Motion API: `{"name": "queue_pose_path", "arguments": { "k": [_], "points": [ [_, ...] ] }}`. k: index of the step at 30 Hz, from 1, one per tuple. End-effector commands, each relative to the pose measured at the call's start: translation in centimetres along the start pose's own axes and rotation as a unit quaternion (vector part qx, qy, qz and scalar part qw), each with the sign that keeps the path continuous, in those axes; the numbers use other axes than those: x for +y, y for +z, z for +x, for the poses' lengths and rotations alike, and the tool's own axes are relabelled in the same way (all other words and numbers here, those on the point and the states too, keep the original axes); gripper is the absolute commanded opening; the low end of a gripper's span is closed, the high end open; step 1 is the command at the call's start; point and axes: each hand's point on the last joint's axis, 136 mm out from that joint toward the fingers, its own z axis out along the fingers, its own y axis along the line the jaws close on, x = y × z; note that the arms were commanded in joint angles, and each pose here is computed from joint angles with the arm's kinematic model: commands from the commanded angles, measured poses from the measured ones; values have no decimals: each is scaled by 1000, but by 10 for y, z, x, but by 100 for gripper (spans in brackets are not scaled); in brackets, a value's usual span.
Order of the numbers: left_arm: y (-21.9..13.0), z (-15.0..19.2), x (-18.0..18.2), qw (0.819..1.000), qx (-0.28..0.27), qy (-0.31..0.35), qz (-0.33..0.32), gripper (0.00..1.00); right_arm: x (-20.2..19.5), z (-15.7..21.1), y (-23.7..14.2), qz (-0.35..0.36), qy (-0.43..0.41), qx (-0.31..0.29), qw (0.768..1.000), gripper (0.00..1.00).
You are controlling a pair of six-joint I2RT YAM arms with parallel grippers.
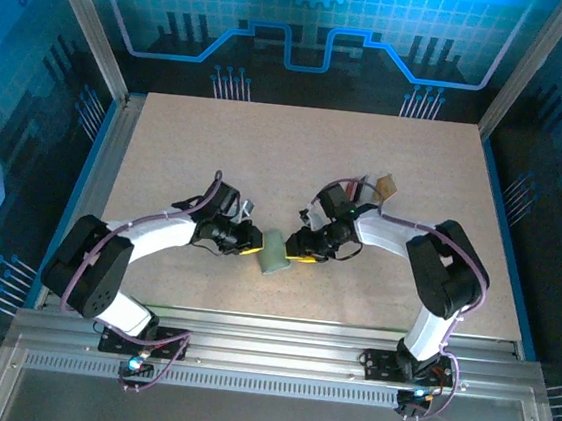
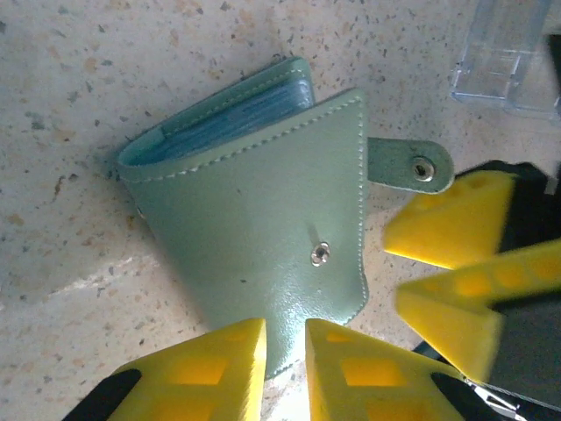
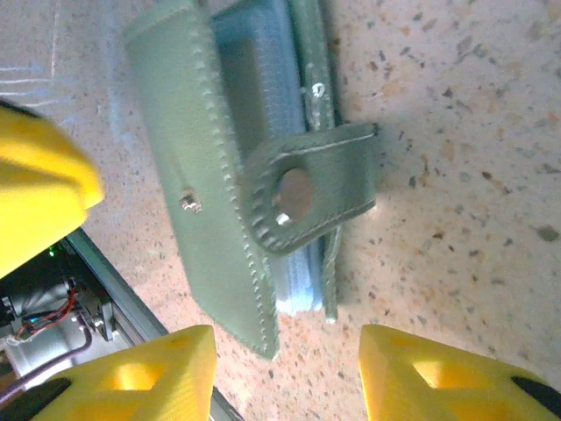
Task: Put the credit cards into the card holder
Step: Turn over the card holder at the bottom-center of the table.
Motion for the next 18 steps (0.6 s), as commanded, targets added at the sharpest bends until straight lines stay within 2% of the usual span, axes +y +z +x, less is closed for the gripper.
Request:
{"name": "queue_pose_path", "arguments": {
  "k": [1,7,18],
  "points": [
    [4,-8,-11,1000,-5,14,15,20,4,-1,-25,41,-26,-20,999,51],
    [18,-6,-7,1000,7,25,-7,20,5,-14,-37,91,-47,-32,994,50],
    [35,-5,7,998,20,30,-44,20,15,-34,-22,121,-77,-12,990,38]
  ]
}}
